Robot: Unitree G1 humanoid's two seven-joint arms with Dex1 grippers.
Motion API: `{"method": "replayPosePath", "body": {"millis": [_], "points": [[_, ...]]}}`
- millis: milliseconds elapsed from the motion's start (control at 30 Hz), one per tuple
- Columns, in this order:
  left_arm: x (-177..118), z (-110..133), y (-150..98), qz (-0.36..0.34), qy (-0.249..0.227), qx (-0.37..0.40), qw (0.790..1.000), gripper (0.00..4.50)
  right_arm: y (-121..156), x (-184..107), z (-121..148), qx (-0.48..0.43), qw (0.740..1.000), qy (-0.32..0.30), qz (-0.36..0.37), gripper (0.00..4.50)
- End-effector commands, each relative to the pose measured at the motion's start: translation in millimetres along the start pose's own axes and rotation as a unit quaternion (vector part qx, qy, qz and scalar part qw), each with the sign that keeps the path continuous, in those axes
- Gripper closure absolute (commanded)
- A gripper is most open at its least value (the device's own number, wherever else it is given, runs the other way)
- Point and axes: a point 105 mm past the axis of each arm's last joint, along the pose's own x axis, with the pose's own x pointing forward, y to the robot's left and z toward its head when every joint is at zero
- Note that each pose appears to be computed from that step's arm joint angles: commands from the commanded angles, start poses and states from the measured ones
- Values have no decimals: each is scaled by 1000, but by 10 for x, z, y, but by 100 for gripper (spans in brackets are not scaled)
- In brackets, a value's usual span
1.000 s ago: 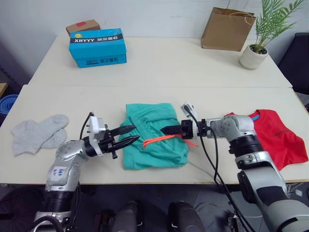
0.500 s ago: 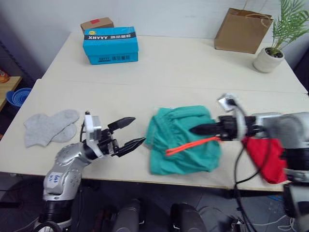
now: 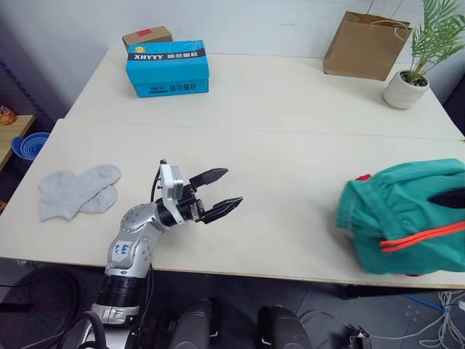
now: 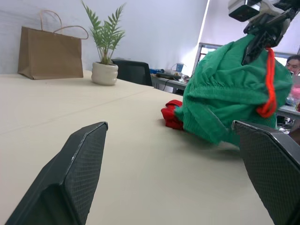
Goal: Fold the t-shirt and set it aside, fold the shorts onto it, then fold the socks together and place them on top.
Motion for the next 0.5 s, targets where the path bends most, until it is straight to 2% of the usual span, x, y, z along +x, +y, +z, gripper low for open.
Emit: {"method": "replayPosePath", "body": {"millis": [33,133,233,333,433,500], "points": [[16,79,0,-11,-1,16,1000,4,-190,-267,-71,-35,998,27,-50,450],[8,93,9,-12,2,20,1000,4,-408,-281,-169,-26,996,13,-82,450],[-6,99,10,-7,5,20,1000,4,-670,-166,-391,-35,991,59,-118,450],[-22,110,-11,-7,10,17,1000,4,-821,36,-530,-20,991,68,-117,450],[-55,124,-29,-2,15,16,1000,4,-934,324,-555,-34,992,35,-114,450],[-77,131,-34,0,19,14,1000,4,-1018,442,-487,-80,988,6,-134,450]]}}
